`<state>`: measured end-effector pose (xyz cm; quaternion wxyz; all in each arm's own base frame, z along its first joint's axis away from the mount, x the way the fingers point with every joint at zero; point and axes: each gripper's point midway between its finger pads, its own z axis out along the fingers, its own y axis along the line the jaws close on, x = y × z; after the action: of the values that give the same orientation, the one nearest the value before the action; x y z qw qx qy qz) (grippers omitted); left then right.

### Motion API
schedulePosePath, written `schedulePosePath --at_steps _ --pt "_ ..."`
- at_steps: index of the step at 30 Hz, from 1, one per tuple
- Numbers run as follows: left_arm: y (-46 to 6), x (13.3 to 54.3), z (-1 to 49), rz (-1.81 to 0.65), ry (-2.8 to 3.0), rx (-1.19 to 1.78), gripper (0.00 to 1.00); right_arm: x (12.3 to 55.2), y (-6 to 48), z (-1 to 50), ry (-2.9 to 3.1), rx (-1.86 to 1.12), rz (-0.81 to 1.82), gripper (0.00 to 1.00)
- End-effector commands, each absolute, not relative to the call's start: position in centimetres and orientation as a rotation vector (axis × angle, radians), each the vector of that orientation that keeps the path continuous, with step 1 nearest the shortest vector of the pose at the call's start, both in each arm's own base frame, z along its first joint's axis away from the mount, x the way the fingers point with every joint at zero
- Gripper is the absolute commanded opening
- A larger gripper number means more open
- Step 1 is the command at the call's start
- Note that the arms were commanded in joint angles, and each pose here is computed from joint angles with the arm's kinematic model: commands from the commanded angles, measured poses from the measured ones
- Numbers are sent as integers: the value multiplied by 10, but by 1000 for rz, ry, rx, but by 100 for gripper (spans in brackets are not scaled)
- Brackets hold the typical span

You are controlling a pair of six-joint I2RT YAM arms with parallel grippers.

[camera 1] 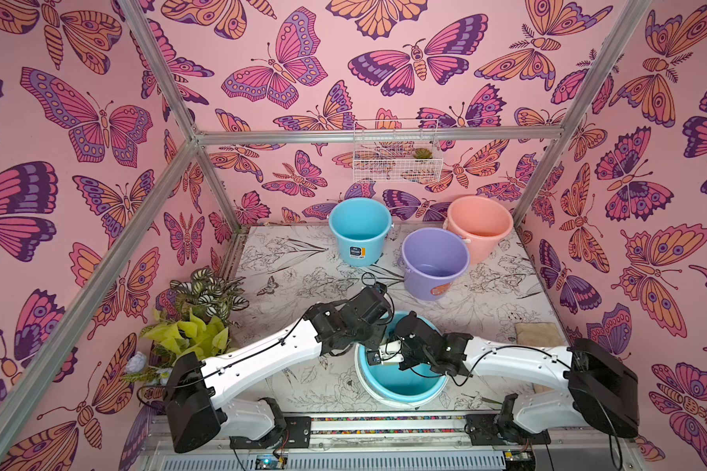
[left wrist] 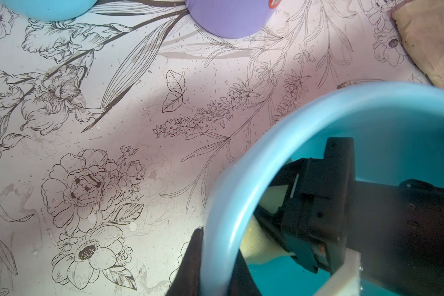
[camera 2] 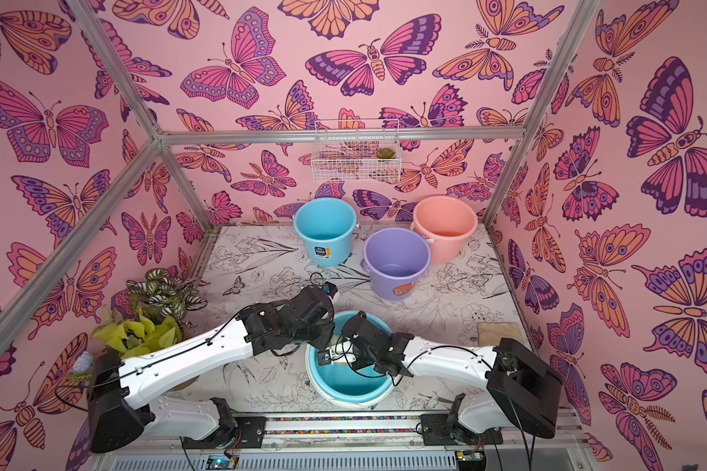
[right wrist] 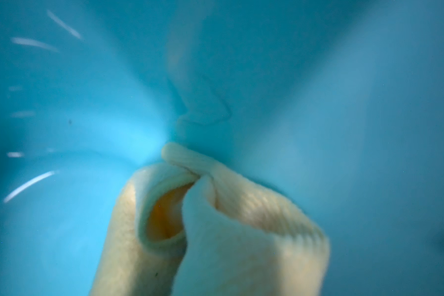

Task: Wipe the inside of the bucket with a cloth
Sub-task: Wipe the dirt from the inside of the bucket.

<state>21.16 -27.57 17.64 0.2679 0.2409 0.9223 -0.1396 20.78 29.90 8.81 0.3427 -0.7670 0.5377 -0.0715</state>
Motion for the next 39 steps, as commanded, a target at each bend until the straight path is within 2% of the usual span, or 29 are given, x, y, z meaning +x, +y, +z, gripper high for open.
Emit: schedulePosePath --at_steps 1,10,17,30,35,39 --pt "-307 213 213 -564 2376 601 0 228 292 116 1345 -2023 -440 0" --pt "-303 213 251 -576 2231 611 0 233 268 143 1358 -2089 -620 0" --pt "-308 211 259 -569 2093 664 0 229 253 129 1417 -2140 -664 0" --pt "-310 211 232 -487 2050 690 0 197 231 92 1613 -2273 -527 0" --pt "-310 211 232 -490 2047 688 0 180 244 111 1614 -2188 -313 0" --pt "-314 208 235 -520 2035 704 0 185 255 134 1549 -2058 -269 0"
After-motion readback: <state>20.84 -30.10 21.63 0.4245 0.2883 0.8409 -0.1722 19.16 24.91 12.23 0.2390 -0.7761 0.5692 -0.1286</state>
